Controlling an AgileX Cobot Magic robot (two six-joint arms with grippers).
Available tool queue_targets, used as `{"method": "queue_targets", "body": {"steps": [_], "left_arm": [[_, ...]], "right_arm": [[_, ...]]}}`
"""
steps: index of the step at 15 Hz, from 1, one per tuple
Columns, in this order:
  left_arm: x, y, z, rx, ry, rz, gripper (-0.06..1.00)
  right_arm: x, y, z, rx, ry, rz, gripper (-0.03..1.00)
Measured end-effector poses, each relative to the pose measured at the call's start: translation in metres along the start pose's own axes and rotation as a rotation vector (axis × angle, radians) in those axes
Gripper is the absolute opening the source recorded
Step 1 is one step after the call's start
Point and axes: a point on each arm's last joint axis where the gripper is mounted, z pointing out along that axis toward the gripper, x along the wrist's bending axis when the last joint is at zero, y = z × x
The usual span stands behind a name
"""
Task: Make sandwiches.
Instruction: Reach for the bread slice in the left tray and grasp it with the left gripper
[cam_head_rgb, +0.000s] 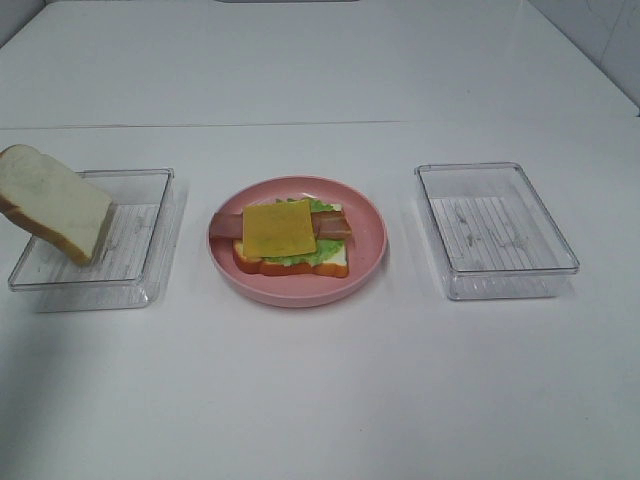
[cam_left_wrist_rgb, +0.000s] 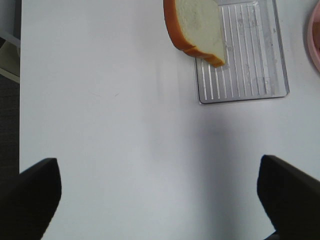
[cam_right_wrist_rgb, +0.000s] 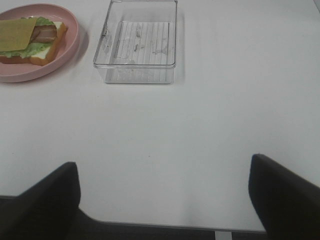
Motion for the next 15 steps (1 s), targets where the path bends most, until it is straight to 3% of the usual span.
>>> {"method": "queue_targets", "body": {"steps": [6,10,15], "left_arm": [[0.011,0.080,0.084,0.121,-0.025,0.049,0.99],[0.034,0.098,0.156,0.218,-0.130,0.043,0.99],[0.036,0.112,0.221,0.268,-0.219,0.050,0.99]], "right_arm": [[0.000,0.000,0.000,-0.001,0.000,0.000,0.88],[0.000,0.000,0.000,-0.002,0.000,0.000,0.88],[0.000,0.000,0.000,-0.002,0.000,0.000,0.88]]}}
